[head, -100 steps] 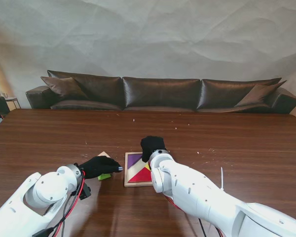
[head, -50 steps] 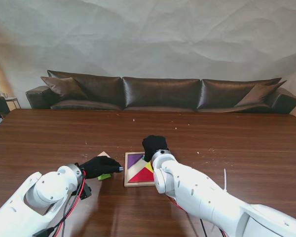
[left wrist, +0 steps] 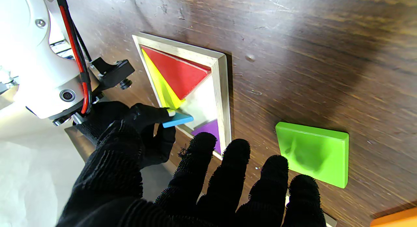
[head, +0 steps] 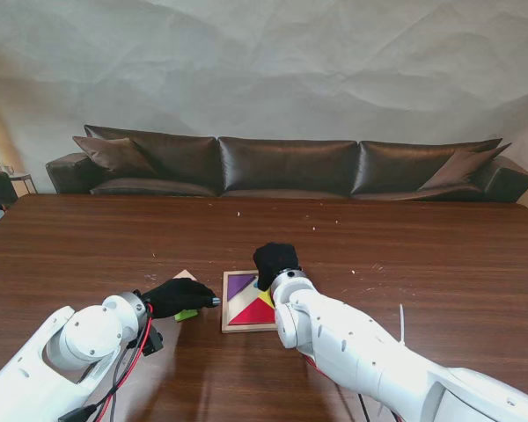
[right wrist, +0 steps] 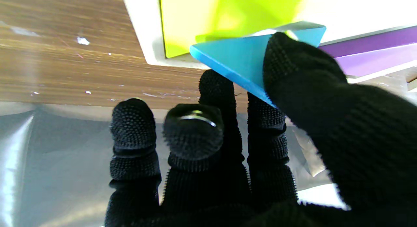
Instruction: Assemble the tangram pieces into a square
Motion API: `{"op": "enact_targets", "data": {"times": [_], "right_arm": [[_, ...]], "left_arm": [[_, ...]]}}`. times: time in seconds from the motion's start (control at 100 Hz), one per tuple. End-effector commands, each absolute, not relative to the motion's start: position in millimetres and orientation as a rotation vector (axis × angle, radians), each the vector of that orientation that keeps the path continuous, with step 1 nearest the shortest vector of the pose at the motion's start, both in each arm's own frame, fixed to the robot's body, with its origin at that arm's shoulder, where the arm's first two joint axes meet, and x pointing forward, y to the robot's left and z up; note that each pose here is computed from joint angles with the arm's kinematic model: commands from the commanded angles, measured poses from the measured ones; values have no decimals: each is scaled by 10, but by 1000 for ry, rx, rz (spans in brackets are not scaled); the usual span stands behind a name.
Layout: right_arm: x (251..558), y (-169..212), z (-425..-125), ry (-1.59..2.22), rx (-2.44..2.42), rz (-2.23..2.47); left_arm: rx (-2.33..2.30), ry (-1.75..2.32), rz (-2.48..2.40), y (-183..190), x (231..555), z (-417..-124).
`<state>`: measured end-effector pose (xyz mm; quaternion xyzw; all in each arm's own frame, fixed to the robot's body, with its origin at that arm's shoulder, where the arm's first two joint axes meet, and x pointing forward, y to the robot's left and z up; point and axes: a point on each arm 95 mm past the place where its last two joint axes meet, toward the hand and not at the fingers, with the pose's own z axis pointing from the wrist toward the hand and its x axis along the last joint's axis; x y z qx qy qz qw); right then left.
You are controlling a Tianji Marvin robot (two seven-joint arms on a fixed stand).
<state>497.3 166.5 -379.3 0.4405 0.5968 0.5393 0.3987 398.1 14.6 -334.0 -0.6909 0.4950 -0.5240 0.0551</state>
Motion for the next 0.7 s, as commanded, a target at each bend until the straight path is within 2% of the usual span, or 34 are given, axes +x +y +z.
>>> {"op": "enact_targets", "data": {"times": [0.0,0.69], "right_arm": [[4904,1683,-3842,1532,1125,1370],[4814,1594,-3849,1589,1128,1398]], "left_arm": [[-2113,1525,-1583,128,3963,-3350],[-2120,1543,-1573,111,3970,-3359]]}}
